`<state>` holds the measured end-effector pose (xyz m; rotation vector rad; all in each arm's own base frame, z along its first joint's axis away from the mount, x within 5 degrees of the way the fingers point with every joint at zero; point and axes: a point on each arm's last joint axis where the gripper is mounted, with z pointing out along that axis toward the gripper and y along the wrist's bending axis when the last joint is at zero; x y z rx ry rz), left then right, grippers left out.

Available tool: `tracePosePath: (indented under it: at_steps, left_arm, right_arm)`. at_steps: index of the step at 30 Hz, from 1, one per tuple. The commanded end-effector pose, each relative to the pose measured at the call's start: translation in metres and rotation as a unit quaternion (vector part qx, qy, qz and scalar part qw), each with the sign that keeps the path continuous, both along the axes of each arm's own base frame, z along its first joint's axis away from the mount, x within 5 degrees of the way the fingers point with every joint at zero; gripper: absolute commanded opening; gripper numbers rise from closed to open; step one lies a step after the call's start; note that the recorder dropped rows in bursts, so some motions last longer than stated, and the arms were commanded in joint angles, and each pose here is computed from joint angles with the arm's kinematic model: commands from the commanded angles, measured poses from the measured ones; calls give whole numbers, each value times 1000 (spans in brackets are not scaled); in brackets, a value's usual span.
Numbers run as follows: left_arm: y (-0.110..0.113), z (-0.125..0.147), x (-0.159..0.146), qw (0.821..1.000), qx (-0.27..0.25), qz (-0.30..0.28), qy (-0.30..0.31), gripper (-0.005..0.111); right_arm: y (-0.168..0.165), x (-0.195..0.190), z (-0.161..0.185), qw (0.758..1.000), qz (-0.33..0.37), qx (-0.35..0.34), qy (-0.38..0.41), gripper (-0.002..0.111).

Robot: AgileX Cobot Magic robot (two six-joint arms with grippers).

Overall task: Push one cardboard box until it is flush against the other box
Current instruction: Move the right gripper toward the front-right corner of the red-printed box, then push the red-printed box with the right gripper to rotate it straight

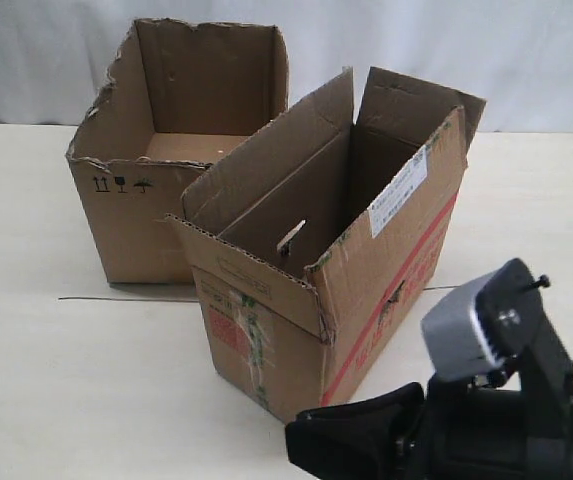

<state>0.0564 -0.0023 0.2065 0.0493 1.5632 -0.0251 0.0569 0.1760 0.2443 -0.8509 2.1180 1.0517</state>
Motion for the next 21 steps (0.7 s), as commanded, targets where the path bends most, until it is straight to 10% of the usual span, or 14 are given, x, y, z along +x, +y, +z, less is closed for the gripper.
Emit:
tracePosePath:
  at_steps: [1,21]
  left_arm:
    - [0,0,0,1000,-1,1,-6,0]
    - [0,0,0,1000,-2,1,-6,0]
  right_arm:
    - [17,2,-10,999,-7,6,-38,5]
    - [25,24,-35,992,-113,-43,-46,5]
